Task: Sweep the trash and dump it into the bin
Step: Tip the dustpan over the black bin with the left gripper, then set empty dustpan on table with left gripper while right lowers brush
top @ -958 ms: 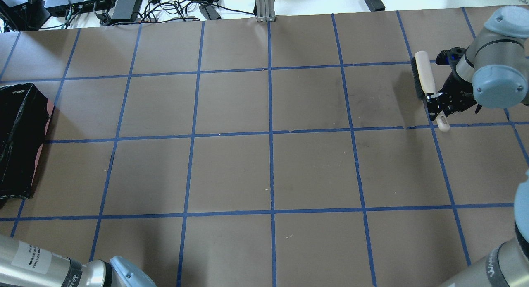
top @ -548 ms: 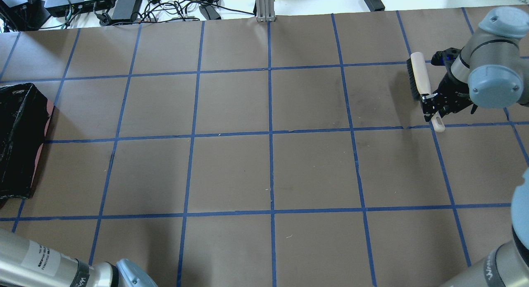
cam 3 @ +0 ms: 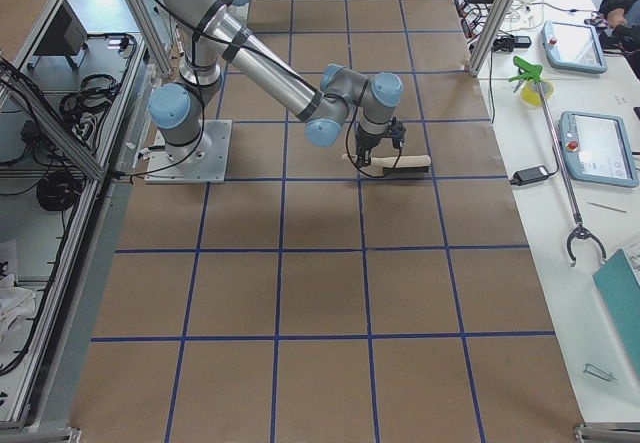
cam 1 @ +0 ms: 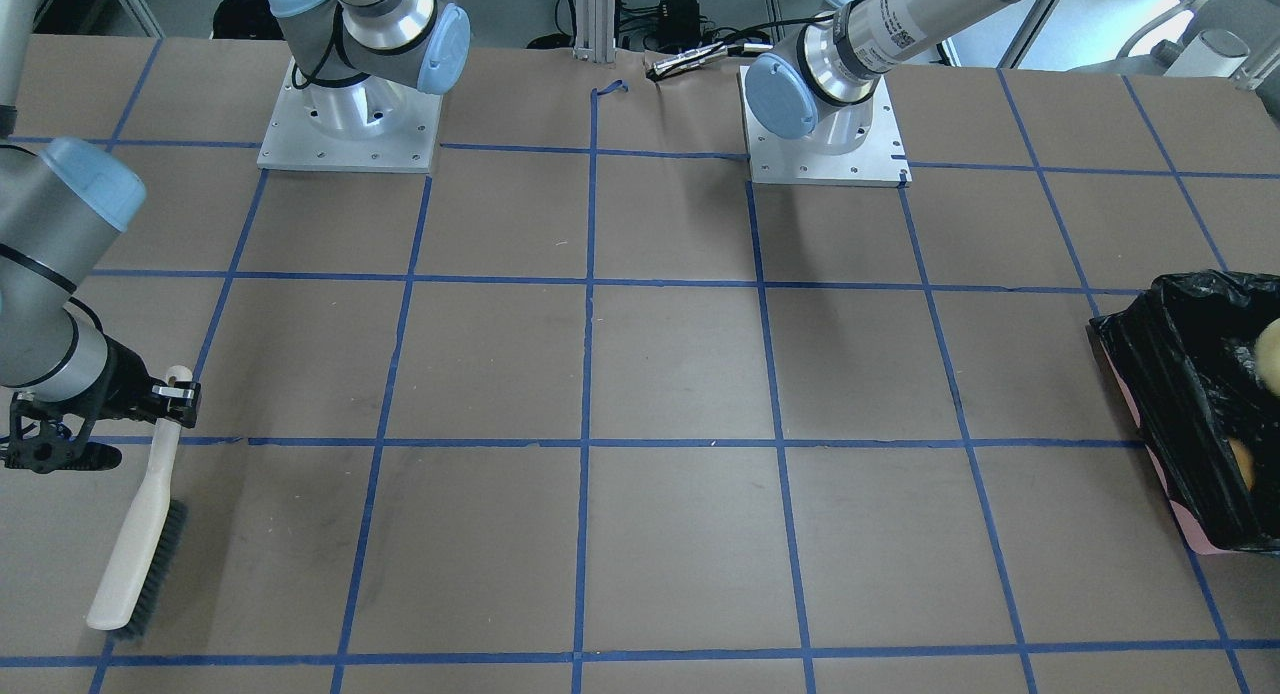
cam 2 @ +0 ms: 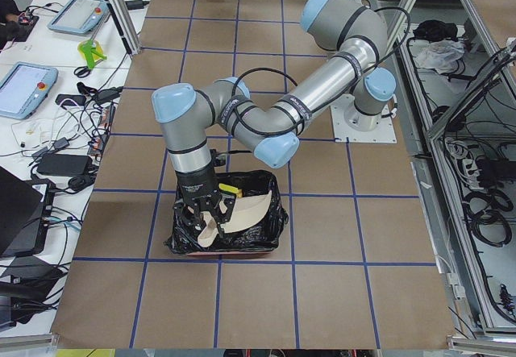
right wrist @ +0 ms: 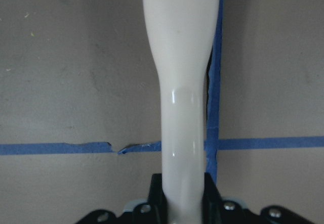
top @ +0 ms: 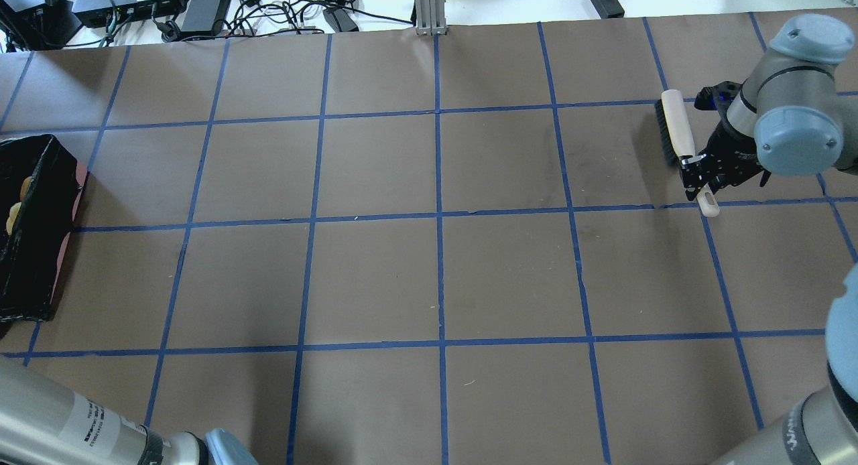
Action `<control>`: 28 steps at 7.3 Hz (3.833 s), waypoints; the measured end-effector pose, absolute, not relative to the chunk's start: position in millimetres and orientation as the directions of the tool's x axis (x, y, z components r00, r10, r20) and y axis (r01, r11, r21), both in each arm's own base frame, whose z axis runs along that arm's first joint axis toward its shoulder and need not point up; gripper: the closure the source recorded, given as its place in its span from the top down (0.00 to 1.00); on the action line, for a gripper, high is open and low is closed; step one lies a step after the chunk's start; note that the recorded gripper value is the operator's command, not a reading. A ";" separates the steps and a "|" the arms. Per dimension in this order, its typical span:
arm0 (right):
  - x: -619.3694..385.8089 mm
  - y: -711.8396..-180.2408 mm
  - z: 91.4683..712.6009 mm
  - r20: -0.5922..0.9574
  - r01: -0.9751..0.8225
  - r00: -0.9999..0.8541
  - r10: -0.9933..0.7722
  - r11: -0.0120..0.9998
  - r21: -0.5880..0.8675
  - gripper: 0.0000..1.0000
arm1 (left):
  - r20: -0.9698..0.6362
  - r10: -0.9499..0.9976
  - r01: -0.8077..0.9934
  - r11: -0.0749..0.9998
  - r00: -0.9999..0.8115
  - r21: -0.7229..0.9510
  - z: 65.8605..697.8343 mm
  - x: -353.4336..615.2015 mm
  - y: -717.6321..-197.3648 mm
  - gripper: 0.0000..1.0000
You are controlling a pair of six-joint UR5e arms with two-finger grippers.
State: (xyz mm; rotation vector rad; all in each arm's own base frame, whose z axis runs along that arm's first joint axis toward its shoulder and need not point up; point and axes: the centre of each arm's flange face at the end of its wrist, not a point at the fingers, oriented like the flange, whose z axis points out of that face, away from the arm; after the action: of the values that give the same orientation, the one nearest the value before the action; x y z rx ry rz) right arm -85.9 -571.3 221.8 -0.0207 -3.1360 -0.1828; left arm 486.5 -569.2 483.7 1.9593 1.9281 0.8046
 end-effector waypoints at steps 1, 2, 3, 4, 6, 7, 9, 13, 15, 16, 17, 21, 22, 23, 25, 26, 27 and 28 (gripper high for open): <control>-86.0 -571.8 220.7 0.001 0.012 -1.000 0.012 0.993 0.117 0.68 | 0.196 0.980 0.821 -0.078 -0.041 0.565 483.1 483.8 -569.3 0.00; -86.3 -572.3 219.9 0.001 0.011 -1.000 0.011 0.993 0.117 0.80 | 0.193 0.981 0.819 -0.083 -0.034 0.568 485.4 482.0 -570.1 0.00; -86.7 -573.1 220.4 0.002 0.011 -1.000 0.011 0.993 0.115 0.99 | 0.177 0.984 0.825 -0.085 -0.019 0.559 488.7 479.4 -571.7 0.00; -87.3 -573.9 223.8 0.004 0.011 -1.000 0.011 0.994 0.111 1.00 | 0.148 0.989 0.848 -0.089 0.013 0.522 489.3 473.9 -574.6 0.00; -86.6 -571.4 246.9 0.018 0.012 -1.000 0.010 0.997 0.082 1.00 | 0.039 0.995 0.913 -0.102 0.094 0.396 486.1 455.0 -586.0 0.00; -84.1 -565.0 276.6 0.025 0.015 -1.000 0.014 0.998 0.063 1.00 | -0.022 0.991 0.937 -0.120 0.135 0.327 486.8 433.8 -597.6 0.00; -74.8 -543.6 372.4 0.020 0.024 -1.000 0.023 0.998 0.063 1.00 | -0.087 0.979 0.956 -0.160 0.186 0.248 483.9 344.6 -648.6 0.00; -3.3 -532.7 475.8 0.027 -0.019 -0.999 -0.020 0.999 0.030 1.00 | -0.053 0.987 0.988 -0.149 0.150 0.030 402.7 152.8 -720.5 0.00; 71.9 -530.0 482.2 0.030 -0.036 -0.999 -0.036 0.999 -0.001 1.00 | -0.010 0.997 0.996 -0.076 0.076 -0.044 344.8 101.5 -724.5 0.00; 96.2 -525.8 482.7 0.029 -0.060 -0.998 -0.060 0.998 -0.003 1.00 | -0.001 0.998 0.996 -0.070 0.070 -0.052 319.9 83.6 -724.0 0.00; 113.8 -520.2 483.4 0.035 -0.087 -0.996 -0.087 0.996 -0.001 1.00 | 0.005 0.997 0.996 -0.076 0.076 -0.055 301.6 70.8 -721.8 0.00; 130.1 -508.6 488.6 0.063 -0.106 -0.992 -0.106 0.994 -0.003 1.00 | 0.006 0.995 0.994 -0.097 0.097 -0.043 263.2 27.9 -728.4 0.00; 130.7 -505.6 492.2 0.060 -0.103 -0.993 -0.102 0.995 -0.010 1.00 | 0.013 0.995 0.994 -0.100 0.100 -0.045 255.5 23.3 -728.7 0.00; 131.0 -503.4 494.7 0.058 -0.102 -0.993 -0.100 0.995 -0.015 1.00 | 0.021 0.995 0.994 -0.101 0.102 -0.047 249.2 21.1 -727.9 0.36; 131.3 -500.7 498.1 0.056 -0.101 -0.993 -0.100 0.995 -0.022 1.00 | 0.031 0.994 0.993 -0.102 0.104 -0.050 239.2 19.7 -725.6 0.67; 131.4 -499.9 499.1 0.055 -0.102 -0.993 -0.100 0.995 -0.024 1.00 | 0.029 0.995 0.994 -0.099 0.100 -0.048 239.7 20.2 -726.0 0.71; 131.4 -498.8 499.8 0.055 -0.102 -0.993 -0.101 0.994 -0.025 1.00 | 0.021 0.995 0.995 -0.093 0.093 -0.031 247.5 20.0 -727.0 0.71; 131.3 -497.4 499.6 0.055 -0.102 -0.993 -0.101 0.994 -0.024 1.00 | 0.007 0.996 0.996 -0.084 0.084 0.003 265.2 15.6 -728.6 0.71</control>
State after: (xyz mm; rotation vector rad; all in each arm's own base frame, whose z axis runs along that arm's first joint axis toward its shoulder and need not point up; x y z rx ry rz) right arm 131.3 -497.4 499.6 0.1569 -3.0836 0.0417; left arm 15.6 -728.6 265.2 2.3150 2.1284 0.0114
